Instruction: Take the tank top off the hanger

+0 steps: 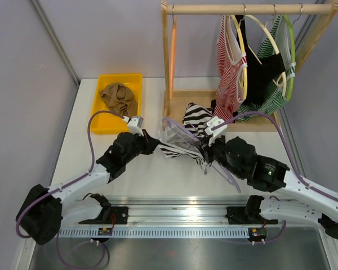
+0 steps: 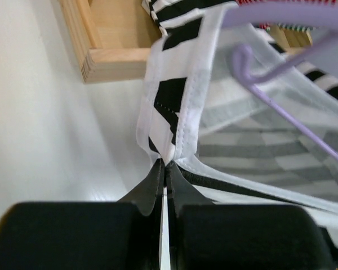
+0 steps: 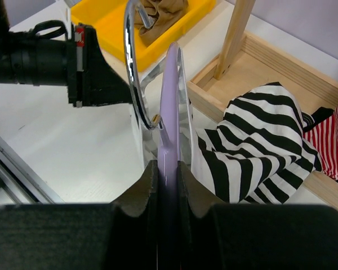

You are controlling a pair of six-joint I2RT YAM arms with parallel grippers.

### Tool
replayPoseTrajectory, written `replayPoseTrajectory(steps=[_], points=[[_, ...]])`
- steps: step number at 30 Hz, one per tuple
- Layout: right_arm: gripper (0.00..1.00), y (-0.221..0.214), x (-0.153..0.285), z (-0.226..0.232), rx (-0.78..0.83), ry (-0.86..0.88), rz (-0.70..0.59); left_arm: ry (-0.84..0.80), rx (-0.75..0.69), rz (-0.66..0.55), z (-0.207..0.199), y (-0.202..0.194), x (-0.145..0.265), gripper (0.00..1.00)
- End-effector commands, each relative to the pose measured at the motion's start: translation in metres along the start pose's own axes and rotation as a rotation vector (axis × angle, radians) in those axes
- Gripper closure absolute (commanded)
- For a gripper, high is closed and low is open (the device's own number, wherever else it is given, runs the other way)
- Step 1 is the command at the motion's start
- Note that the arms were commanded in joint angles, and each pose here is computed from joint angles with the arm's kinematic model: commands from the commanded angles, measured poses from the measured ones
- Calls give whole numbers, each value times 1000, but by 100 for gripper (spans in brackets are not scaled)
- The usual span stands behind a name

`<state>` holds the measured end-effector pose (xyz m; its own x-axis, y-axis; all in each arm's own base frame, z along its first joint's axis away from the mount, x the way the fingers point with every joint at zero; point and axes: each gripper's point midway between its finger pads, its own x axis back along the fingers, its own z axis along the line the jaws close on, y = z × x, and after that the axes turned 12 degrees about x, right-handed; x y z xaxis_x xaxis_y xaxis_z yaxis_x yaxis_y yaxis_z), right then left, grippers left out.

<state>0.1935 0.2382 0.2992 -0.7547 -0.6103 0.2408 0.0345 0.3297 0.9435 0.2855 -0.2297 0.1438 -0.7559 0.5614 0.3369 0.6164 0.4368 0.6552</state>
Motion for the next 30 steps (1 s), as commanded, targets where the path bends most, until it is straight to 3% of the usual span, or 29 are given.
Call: replayPoseTrajectory(steps=[1, 3, 4, 11, 16, 22, 26, 30], points=[[100, 50, 14, -15, -80, -46, -178, 9, -72, -2, 0, -12, 29, 100], [100, 59, 18, -15, -93, -30, -206, 24, -90, 32, 0, -26, 46, 100], [100, 65, 20, -15, -101, -25, -224, -15, -91, -10, -12, -17, 61, 100], [100, 102, 35, -17, -155, 12, -345, 18, -44, 1, 1, -29, 124, 100], [100, 123, 42, -11, -189, 70, -410, 94, 36, 4, 24, -43, 133, 100], [100, 121, 41, -3, -183, 111, -368, 206, 80, -202, 37, -1, 139, 100], [100, 111, 41, -3, -179, 108, -327, 303, 93, -428, 37, 53, 148, 100], [100, 105, 45, -4, -179, 111, -310, 370, 47, -576, 26, 95, 148, 100]])
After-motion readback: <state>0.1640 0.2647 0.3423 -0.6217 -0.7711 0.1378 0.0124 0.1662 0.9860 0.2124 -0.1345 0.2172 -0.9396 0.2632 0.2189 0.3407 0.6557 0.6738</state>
